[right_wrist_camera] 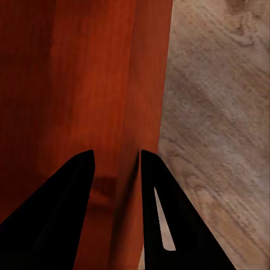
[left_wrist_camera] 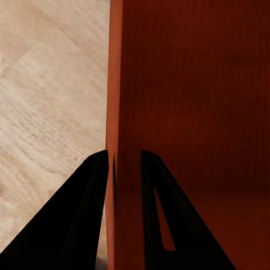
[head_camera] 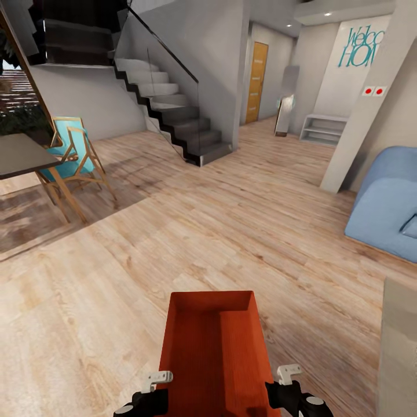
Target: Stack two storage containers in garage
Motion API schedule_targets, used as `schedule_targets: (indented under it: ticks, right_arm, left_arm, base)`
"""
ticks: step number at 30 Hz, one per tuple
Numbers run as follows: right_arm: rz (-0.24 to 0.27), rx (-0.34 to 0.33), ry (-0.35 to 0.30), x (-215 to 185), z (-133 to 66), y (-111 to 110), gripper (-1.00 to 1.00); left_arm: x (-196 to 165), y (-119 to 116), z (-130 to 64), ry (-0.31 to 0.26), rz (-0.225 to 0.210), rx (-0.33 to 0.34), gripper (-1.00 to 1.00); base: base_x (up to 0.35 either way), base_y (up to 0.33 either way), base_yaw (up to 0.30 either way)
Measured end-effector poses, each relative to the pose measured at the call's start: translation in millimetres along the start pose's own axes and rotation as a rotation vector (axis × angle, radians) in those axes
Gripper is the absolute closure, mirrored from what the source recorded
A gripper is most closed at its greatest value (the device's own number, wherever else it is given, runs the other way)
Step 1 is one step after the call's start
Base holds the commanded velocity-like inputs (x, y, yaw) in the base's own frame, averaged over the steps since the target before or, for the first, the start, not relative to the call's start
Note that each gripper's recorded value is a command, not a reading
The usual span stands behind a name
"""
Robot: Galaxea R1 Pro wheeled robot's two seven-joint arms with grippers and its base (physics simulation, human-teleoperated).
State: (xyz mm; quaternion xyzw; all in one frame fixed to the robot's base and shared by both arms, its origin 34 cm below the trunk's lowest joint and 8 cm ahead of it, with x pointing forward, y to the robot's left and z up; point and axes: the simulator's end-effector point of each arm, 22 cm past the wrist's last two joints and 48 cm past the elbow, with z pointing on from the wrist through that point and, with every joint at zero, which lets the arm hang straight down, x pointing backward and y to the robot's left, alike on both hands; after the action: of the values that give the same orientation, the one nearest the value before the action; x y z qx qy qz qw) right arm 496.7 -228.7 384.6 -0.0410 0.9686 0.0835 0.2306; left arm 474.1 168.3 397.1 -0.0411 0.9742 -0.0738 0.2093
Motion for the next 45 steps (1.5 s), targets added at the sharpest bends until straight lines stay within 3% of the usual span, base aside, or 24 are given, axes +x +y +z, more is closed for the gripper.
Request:
schedule_targets:
  ticks: [45]
  right_arm:
    - [0.000,0.000,0.002,-46,-70.3,11,1.00]
  left_arm:
    - [-41,-14,-72.4,0.002,0.000,0.000,1.00]
  base:
    - [0.000,0.000,0.000]
